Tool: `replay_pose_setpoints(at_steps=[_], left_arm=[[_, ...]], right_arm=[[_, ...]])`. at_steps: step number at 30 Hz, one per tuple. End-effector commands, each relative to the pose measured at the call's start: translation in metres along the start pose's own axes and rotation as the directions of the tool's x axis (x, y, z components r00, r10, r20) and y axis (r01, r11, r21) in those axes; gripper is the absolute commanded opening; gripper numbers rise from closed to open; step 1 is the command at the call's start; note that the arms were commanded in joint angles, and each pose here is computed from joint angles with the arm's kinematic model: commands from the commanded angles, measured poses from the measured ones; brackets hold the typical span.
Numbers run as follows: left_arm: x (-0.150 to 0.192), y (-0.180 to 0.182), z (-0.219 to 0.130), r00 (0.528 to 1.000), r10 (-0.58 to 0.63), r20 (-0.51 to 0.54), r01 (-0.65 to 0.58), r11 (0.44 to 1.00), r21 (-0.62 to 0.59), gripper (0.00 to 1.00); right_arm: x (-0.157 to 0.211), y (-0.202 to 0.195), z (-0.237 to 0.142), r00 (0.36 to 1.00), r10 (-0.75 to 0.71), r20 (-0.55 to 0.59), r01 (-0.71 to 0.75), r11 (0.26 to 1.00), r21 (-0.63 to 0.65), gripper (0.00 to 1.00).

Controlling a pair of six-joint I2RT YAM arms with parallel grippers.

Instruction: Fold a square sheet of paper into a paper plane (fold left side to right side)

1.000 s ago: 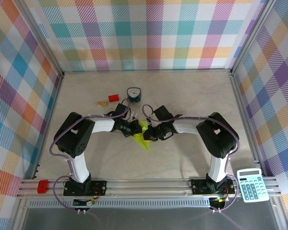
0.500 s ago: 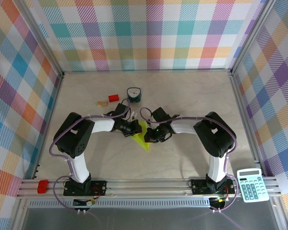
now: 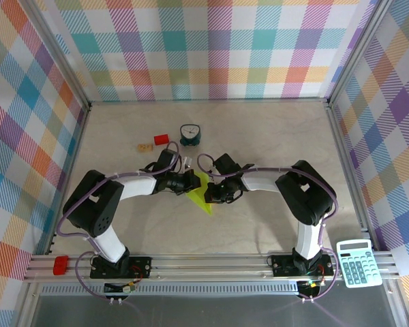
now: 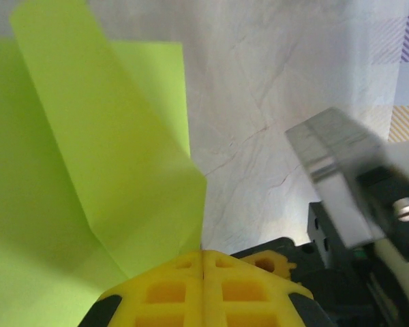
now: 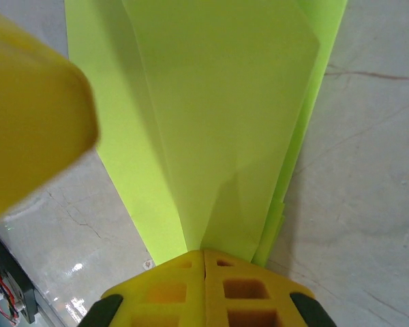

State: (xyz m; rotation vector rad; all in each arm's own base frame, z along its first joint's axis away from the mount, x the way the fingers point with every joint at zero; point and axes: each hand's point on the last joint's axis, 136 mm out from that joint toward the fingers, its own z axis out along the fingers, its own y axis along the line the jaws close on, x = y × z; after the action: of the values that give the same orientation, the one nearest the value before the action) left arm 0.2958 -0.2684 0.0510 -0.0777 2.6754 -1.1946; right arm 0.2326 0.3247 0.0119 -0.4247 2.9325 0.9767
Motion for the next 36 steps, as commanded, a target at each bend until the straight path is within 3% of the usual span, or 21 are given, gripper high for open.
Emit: replay_pose_setpoints(at_steps=[1,24,36], left_arm=[[0.009,-0.007,0.009,1.000,-0.008,-0.019,0.009,0.999,0.036,0.00],[0.024,0.036,0.033,0.997,-0.051,-0.059,0.044,0.992,-0.116,0.00],[-0.008,0.044,0.026,0.999,-0.037,-0.019,0.035,0.990,-0.134,0.00]], right_arm=[[0.062,-0.082,0.021,0.981,0.114,-0.154,-0.061,0.948,0.313,0.00],[0.079,-0.097,0.017,0.970,0.122,-0.213,-0.022,0.908,0.418,0.00],[0.089,-0.104,0.014,0.960,0.132,-0.246,-0.008,0.894,0.449,0.00]])
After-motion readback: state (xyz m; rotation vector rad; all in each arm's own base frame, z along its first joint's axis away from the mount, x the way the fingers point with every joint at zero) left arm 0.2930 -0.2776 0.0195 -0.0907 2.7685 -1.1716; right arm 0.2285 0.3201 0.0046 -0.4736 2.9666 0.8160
